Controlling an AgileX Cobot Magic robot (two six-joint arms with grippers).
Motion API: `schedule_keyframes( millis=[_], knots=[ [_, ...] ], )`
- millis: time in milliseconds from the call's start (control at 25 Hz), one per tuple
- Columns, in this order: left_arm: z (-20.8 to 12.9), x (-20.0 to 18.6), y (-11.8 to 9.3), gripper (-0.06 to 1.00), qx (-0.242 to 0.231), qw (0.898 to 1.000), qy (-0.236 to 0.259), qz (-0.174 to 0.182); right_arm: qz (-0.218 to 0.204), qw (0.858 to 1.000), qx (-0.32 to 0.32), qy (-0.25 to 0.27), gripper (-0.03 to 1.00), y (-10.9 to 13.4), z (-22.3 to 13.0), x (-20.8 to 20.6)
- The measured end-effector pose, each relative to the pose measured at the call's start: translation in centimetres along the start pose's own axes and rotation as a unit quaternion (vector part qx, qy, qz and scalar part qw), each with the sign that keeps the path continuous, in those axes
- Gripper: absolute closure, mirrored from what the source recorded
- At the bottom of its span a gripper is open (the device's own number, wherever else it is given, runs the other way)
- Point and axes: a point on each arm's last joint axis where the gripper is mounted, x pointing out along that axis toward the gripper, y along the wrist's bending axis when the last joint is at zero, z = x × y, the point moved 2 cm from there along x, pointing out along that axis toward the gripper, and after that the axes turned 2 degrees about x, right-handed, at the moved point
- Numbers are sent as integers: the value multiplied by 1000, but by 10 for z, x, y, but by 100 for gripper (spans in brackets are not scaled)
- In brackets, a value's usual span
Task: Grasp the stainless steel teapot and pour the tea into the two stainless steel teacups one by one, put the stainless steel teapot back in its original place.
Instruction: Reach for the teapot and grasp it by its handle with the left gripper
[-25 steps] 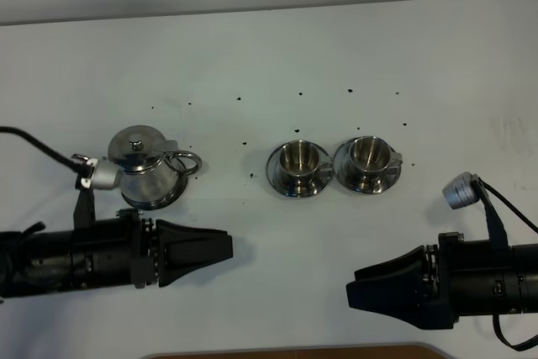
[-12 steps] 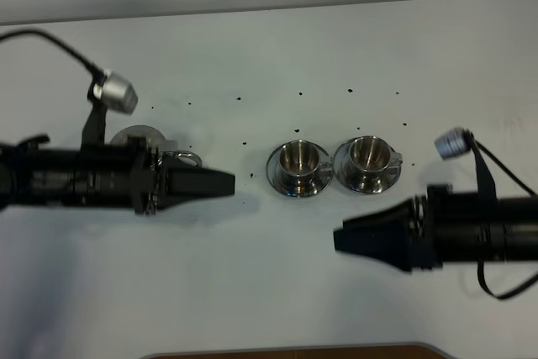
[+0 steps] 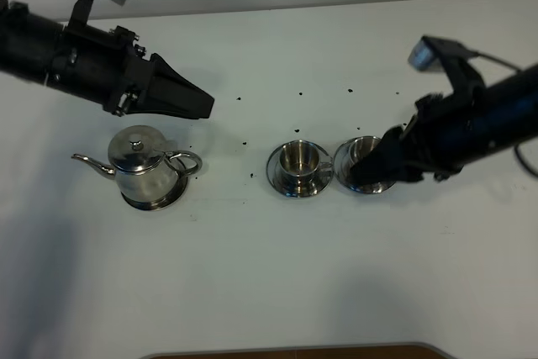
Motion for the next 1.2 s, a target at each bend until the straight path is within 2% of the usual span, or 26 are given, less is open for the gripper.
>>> schedule_keyframes(
  millis=[80,200,400,480,560,760,1000,1200],
  knots=[
    [4,-3,-1,55,-8,998,40,47,-50,999,14,15,57,-3,13,-12],
    [9,-6,-3,55,-22,989,84,116,-126,990,52,49,57,-9,20,-30],
    [11,-10,-2,55,-58,969,122,208,-240,957,112,119,57,-20,4,-55],
    [8,-13,3,55,-67,959,136,240,-272,945,131,122,57,-18,-1,-68],
    [7,-16,6,55,-72,952,142,260,-289,942,135,105,57,-11,-3,-82],
    [8,-17,9,55,-73,950,136,271,-297,947,120,39,57,21,-25,-119],
    [12,-16,11,55,-67,951,115,278,-301,950,80,6,57,47,-91,-141],
    [17,-15,11,55,-66,954,92,277,-302,951,56,-22,57,56,-150,-142]
  ],
)
